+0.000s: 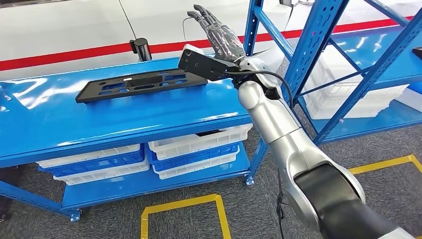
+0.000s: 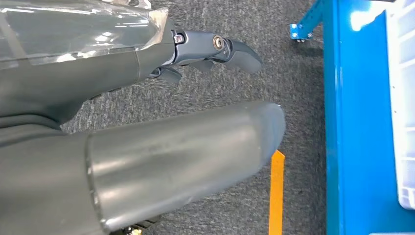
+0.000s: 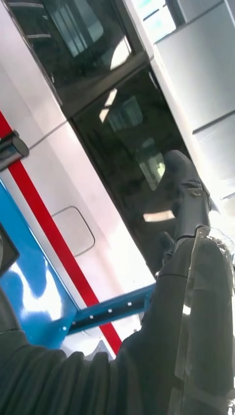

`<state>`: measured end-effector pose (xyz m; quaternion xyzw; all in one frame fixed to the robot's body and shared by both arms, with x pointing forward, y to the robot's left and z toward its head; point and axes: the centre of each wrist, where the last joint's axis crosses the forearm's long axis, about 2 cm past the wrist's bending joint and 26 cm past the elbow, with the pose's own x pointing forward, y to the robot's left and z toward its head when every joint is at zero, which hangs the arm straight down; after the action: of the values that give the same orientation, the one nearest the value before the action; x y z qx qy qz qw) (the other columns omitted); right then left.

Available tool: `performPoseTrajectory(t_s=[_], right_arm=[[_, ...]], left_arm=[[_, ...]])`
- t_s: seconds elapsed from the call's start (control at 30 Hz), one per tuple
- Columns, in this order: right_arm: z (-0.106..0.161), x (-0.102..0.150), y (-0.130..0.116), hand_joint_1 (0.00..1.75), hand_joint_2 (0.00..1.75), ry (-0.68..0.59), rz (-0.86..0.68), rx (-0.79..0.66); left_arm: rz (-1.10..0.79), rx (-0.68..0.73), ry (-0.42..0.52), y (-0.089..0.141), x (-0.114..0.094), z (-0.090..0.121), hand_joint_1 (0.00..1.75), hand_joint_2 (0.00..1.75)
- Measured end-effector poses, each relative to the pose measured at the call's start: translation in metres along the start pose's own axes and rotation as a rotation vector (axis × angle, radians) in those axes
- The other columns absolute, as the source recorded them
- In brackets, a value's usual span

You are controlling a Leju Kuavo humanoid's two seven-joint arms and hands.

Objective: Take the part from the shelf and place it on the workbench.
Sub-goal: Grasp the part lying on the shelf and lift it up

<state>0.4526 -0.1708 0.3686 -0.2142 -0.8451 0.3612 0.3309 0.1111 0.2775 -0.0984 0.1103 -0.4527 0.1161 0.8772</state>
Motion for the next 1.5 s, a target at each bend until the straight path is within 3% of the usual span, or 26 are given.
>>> performPoseTrajectory(t_s=[1.5], right_arm=[[-0.001, 0.002, 0.011, 0.00, 1.75, 0.003, -0.004, 0.003]], left_arm=[[0.010, 0.020, -0.003, -0.001, 0.003, -0.002, 0.00, 0.00]])
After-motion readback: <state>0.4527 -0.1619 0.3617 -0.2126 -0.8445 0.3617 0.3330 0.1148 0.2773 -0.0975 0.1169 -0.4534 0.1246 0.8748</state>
